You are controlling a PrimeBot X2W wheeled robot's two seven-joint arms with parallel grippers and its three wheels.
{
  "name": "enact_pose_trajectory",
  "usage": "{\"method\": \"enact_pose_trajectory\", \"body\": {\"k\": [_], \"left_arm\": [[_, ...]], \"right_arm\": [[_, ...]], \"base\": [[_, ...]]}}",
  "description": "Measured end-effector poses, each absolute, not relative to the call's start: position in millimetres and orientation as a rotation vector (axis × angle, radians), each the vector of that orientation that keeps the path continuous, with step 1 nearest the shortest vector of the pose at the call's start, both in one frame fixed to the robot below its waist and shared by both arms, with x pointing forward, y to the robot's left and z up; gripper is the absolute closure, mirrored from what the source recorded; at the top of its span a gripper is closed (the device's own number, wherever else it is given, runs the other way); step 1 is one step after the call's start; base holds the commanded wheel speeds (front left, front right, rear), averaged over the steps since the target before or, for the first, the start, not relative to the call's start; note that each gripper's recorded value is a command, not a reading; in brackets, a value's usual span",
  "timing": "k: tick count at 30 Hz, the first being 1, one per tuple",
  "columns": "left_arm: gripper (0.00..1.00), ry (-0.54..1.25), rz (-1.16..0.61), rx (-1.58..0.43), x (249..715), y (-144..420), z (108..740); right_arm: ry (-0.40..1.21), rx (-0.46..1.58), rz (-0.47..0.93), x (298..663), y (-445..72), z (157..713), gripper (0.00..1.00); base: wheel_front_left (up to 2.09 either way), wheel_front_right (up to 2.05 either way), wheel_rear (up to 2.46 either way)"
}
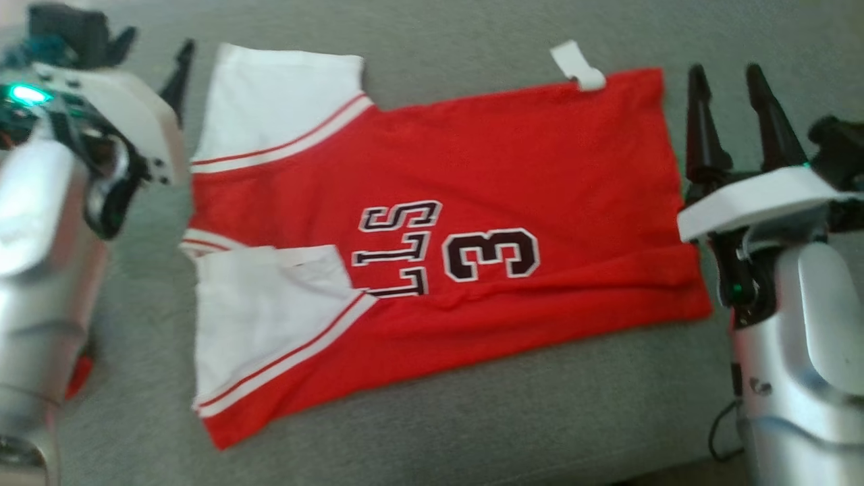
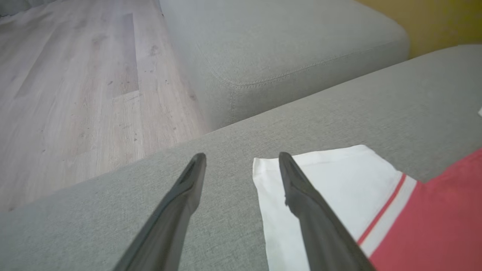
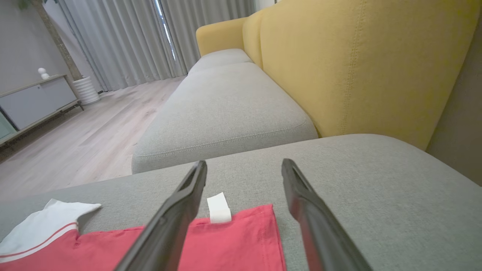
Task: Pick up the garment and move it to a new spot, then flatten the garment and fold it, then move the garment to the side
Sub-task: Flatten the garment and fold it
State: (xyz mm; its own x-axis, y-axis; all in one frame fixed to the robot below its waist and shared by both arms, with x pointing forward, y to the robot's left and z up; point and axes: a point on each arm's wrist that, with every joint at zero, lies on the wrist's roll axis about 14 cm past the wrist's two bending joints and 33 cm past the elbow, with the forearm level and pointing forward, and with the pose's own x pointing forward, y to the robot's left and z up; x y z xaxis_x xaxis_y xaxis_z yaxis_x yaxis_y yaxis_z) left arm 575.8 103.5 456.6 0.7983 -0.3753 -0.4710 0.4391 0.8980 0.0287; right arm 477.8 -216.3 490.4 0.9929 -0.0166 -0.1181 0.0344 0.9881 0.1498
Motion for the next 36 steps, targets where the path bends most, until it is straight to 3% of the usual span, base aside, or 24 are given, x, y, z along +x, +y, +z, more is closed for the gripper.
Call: {"method": "enact_pose_trajectory", "body": {"k": [9, 31, 32, 33, 36], "left_arm": [[0.0, 0.728, -0.504, 0.227, 588.7, 80.7, 387.4], [0.03, 0.833, -0.506, 0.177, 606.4, 68.5, 356.9], [0.62, 0.838, -0.511, 0.176, 605.6, 67.0, 357.0], [1.0, 0.838, -0.515, 0.17, 605.1, 65.7, 357.6], [1.0, 0.838, -0.537, 0.155, 600.6, 58.9, 359.4]], "right_arm": [[0.159, 0.148, -0.069, 476.0, -235.3, 468.1, 0.0], [0.202, 0.138, -0.091, 472.8, -244.4, 447.1, 0.0], [0.201, 0.139, -0.092, 473.1, -244.8, 447.3, 0.0], [0.199, 0.139, -0.093, 473.7, -245.1, 447.9, 0.0], [0.191, 0.135, -0.091, 476.7, -244.9, 450.2, 0.0]], "base": [[0.0, 0.0, 0.0], [0.0, 0.0, 0.0], [0.0, 0.0, 0.0], [0.0, 0.0, 0.0], [0.0, 0.0, 0.0]]}}
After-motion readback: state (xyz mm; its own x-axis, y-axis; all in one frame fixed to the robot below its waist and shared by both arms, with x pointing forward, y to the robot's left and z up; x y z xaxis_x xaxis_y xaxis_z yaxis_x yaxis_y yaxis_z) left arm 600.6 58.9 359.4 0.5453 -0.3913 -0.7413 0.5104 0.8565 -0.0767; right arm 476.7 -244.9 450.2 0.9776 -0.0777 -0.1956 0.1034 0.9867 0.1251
